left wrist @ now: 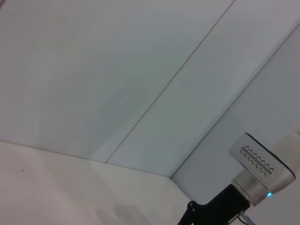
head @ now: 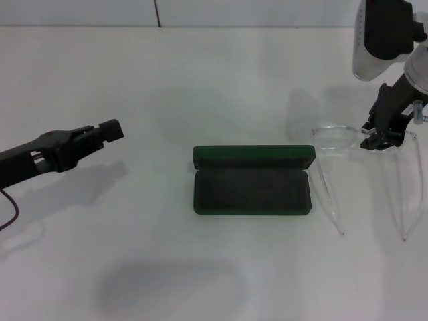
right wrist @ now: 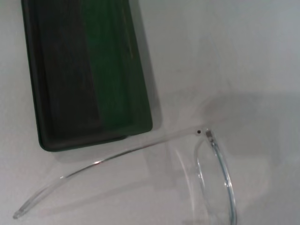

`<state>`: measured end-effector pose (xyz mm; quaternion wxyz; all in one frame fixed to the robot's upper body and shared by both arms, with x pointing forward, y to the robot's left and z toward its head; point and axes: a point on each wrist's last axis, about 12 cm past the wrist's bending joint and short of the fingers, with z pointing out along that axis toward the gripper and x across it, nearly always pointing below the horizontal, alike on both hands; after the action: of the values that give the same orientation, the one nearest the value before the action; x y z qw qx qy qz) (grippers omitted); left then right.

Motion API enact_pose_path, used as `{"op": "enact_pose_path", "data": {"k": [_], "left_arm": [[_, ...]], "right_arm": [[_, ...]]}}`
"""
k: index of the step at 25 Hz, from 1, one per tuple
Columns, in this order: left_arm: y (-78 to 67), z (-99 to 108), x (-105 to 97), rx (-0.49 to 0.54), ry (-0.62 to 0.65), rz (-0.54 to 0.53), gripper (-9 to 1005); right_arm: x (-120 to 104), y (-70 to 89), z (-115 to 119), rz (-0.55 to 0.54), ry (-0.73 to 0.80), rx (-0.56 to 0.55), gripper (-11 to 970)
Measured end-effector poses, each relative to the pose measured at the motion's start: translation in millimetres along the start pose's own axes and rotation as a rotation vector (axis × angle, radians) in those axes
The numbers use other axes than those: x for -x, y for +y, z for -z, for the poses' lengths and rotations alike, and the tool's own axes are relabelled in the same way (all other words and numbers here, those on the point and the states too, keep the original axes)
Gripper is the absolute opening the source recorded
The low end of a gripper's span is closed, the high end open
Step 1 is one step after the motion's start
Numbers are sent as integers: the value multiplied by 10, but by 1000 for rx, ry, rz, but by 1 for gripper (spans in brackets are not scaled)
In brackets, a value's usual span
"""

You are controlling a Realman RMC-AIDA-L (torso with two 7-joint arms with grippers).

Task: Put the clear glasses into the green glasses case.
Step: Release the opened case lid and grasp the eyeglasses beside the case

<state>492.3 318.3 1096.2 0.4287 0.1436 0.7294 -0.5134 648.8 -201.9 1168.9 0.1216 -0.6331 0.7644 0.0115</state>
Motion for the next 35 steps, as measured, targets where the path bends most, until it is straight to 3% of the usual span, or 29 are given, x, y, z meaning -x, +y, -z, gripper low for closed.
{"op": "enact_pose_path", "data": {"k": [5, 35], "left_arm": [[2, 12, -11, 3, 0, 4, 80], [-16, 8, -25, -11, 2, 7, 79]], "right_arm": [[8, 4, -6, -2, -7, 2, 249], [42, 8, -23, -7, -40, 3, 241]]}}
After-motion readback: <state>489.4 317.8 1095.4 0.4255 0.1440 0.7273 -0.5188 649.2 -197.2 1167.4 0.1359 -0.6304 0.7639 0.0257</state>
